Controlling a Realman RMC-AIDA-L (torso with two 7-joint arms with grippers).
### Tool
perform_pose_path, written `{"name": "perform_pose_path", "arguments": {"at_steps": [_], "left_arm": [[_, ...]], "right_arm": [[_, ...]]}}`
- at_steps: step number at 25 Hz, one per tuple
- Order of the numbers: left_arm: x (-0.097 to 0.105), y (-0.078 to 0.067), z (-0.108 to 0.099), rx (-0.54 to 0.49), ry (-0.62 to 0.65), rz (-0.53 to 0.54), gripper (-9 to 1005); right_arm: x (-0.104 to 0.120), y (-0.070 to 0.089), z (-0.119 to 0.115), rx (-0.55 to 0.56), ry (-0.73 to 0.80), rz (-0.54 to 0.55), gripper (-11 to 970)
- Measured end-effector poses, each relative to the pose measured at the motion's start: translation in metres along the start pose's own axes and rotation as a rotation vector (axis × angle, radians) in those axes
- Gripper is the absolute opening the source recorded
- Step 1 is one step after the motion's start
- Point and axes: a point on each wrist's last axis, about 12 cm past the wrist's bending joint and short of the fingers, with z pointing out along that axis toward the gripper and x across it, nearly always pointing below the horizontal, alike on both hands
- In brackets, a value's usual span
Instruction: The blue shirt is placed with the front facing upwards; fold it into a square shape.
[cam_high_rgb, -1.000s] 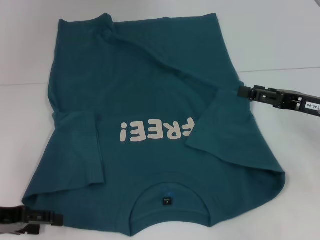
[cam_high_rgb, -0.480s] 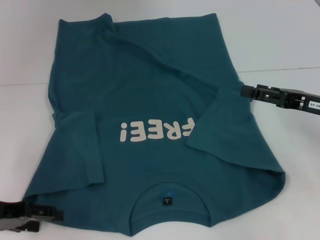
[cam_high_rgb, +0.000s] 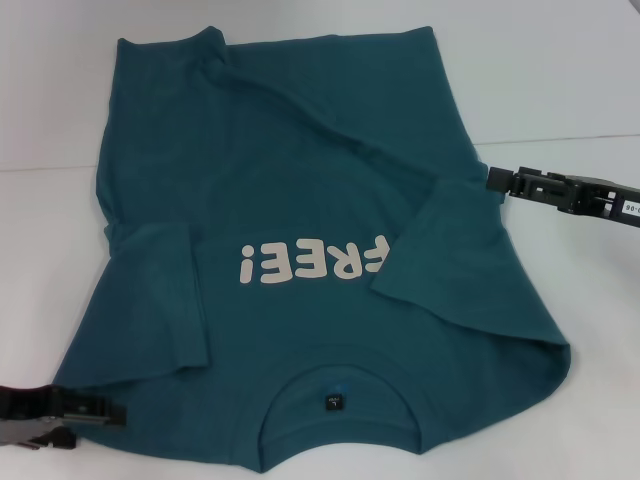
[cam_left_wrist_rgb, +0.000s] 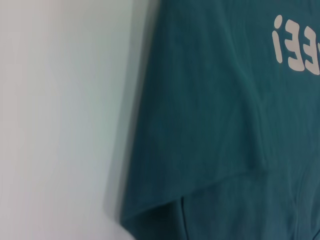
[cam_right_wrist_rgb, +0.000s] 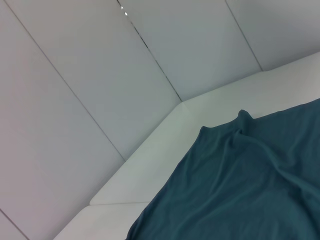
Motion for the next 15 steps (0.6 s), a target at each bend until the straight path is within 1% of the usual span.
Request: {"name": "perform_pose_path", "arguments": {"at_steps": [7, 15], "left_arm": [[-0.004, -0.003, 0.000, 0.005, -0.002, 0.009, 908], [-0.011, -0.012, -0.001, 0.030, -0.004, 0.029, 908]], "right_arm": [[0.000, -0.001, -0.001, 0.002, -0.002, 0.001, 910], [-0.001, 0.000, -0.001, 0.001, -0.003, 0.000, 909]]}}
